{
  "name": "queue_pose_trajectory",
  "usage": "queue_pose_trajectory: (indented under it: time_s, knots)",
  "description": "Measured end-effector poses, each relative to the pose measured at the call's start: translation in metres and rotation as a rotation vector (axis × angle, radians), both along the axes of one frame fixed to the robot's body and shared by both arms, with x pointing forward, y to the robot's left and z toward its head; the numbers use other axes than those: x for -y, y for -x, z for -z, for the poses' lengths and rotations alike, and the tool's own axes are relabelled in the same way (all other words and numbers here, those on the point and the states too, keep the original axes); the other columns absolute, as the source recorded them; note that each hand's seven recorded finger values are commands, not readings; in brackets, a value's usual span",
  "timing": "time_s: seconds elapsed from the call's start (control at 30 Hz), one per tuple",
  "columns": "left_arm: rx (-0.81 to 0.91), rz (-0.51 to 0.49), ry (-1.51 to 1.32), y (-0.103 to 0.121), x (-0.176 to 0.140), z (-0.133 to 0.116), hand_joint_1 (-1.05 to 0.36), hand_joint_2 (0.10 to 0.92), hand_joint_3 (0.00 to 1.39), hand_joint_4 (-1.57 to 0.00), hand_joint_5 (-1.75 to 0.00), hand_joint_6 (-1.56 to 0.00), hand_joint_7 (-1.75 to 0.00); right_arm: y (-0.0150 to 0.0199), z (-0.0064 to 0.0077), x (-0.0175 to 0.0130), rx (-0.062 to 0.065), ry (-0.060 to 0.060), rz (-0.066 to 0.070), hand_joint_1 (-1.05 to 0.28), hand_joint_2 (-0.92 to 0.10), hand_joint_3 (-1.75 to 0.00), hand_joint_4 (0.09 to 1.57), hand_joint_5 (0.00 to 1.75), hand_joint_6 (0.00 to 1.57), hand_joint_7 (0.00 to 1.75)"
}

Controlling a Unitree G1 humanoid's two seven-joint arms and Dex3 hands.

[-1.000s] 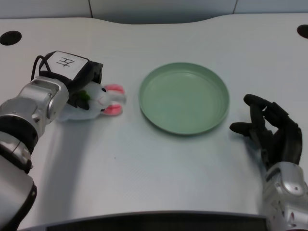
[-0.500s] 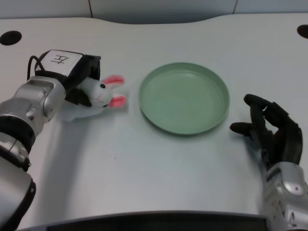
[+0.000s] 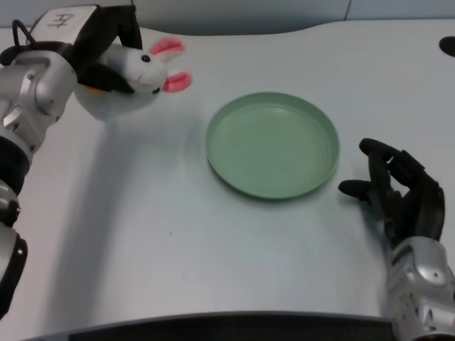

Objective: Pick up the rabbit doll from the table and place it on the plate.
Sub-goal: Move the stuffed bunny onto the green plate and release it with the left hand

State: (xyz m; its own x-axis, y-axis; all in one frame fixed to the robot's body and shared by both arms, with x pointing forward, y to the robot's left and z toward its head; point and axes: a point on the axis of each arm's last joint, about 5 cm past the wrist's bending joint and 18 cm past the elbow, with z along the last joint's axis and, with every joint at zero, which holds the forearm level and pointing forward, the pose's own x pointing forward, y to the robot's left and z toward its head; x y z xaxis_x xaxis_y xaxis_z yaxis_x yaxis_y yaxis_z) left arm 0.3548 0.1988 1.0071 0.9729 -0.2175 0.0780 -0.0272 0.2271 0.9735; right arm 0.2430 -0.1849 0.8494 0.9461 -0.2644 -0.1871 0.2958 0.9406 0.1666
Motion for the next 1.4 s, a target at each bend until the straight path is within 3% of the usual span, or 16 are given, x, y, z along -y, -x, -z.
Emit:
queue_pose_trajectory:
  time_s: [0.1,0.13,0.2,0.23,0.3,0.33,0.37,0.43,0.53,0.6,0.87,1.03,1.13,1.2,1.3,1.4]
  knots:
    - [0.004,0.03,-0.012,-0.001,0.006,-0.007,-0.03,0.883,0.1,-0.77,-1.75,-0.59,-1.75,-0.0001,0.0006,-0.0005,-0.004,0.001,-0.003,-0.31,-0.92,-0.25,0.75,1.12,0.81,0.48]
    - [0.009,0.041,-0.015,-0.002,0.009,-0.008,-0.07,0.885,0.08,-0.72,-1.75,-0.56,-1.63,-0.0001,0.0006,-0.0005,-0.004,0.0,-0.003,-0.31,-0.92,-0.26,0.75,1.12,0.81,0.48]
    - [0.016,0.07,-0.02,-0.004,0.018,-0.012,-0.09,0.888,0.07,-0.69,-1.75,-0.55,-1.56,-0.0008,0.0008,-0.001,-0.007,-0.002,-0.004,-0.3,-0.92,-0.26,0.76,1.11,0.81,0.49]
    - [0.019,0.087,-0.026,-0.005,0.024,-0.013,-0.11,0.892,0.05,-0.67,-1.73,-0.6,-1.39,-0.0009,0.0008,-0.0014,-0.006,-0.003,-0.005,-0.31,-0.92,-0.26,0.76,1.12,0.81,0.49]
    - [0.019,0.122,-0.037,-0.005,0.033,-0.012,-0.12,0.896,0.04,-0.66,-1.72,-0.64,-1.28,-0.0012,0.0008,-0.0018,-0.005,-0.003,-0.005,-0.31,-0.92,-0.25,0.77,1.12,0.81,0.49]
    - [0.016,0.134,-0.053,-0.005,0.037,-0.011,-0.12,0.874,0.02,-0.68,-1.52,-0.72,-1.1,-0.0013,0.0007,-0.0021,-0.004,-0.005,-0.005,-0.32,-0.92,-0.25,0.78,1.12,0.81,0.49]
    - [0.012,0.146,-0.065,-0.006,0.043,-0.01,-0.13,0.867,0.01,-0.69,-1.44,-0.76,-1.01,-0.0012,0.0007,-0.0017,-0.004,-0.007,-0.002,-0.32,-0.92,-0.24,0.79,1.12,0.81,0.49]
    - [0.007,0.181,-0.085,-0.006,0.057,-0.007,-0.11,0.874,0.01,-0.67,-1.6,-0.72,-1.23,-0.0013,0.0005,-0.0017,-0.003,-0.009,-0.001,-0.32,-0.92,-0.24,0.79,1.12,0.81,0.49]
    - [0.004,0.245,-0.086,-0.005,0.079,-0.004,-0.09,0.892,0.01,-0.7,-1.72,-0.6,-1.59,-0.0013,0.0006,-0.0028,-0.002,-0.011,-0.003,-0.32,-0.92,-0.25,0.78,1.12,0.81,0.49]
    - [0.012,0.275,-0.093,-0.005,0.091,-0.002,-0.06,0.882,0.0,-0.76,-1.74,-0.59,-1.71,-0.0013,0.0007,-0.0034,0.0,-0.016,-0.007,-0.31,-0.92,-0.25,0.78,1.11,0.81,0.49]
    - [0.001,0.305,-0.111,-0.003,0.12,0.007,-0.17,0.919,0.03,-0.74,-1.75,-0.55,-1.75,-0.001,0.0011,-0.0033,0.006,-0.027,-0.005,-0.32,-0.92,-0.22,0.78,1.1,0.8,0.48]
    - [-0.022,0.318,-0.158,-0.002,0.136,0.006,-0.2,0.911,0.03,-0.75,-1.75,-0.55,-1.74,-0.0009,0.0013,-0.0067,0.008,-0.025,-0.016,-0.32,-0.92,-0.24,0.78,1.09,0.79,0.48]
    - [-0.024,0.331,-0.158,-0.001,0.14,0.007,-0.21,0.902,0.02,-0.75,-1.75,-0.61,-1.53,0.0001,0.0009,-0.0079,0.015,-0.029,-0.016,-0.31,-0.92,-0.24,0.79,1.09,0.8,0.48]
    - [-0.031,0.332,-0.165,-0.001,0.141,0.008,-0.22,0.897,0.01,-0.73,-1.75,-0.63,-1.44,0.0012,0.0015,-0.0078,0.014,-0.032,-0.015,-0.3,-0.92,-0.24,0.79,1.09,0.81,0.49]
    - [-0.031,0.332,-0.18,0.0,0.142,0.011,-0.18,0.909,0.02,-0.81,-1.75,-0.61,-1.69,0.0032,0.0025,-0.0073,0.012,-0.034,-0.011,-0.31,-0.92,-0.24,0.8,1.09,0.81,0.49]
    - [-0.023,0.337,-0.176,0.001,0.145,0.013,-0.17,0.916,0.02,-0.82,-1.75,-0.6,-1.74,0.0038,0.0017,-0.0077,0.02,-0.034,-0.011,-0.31,-0.92,-0.23,0.8,1.09,0.81,0.49]
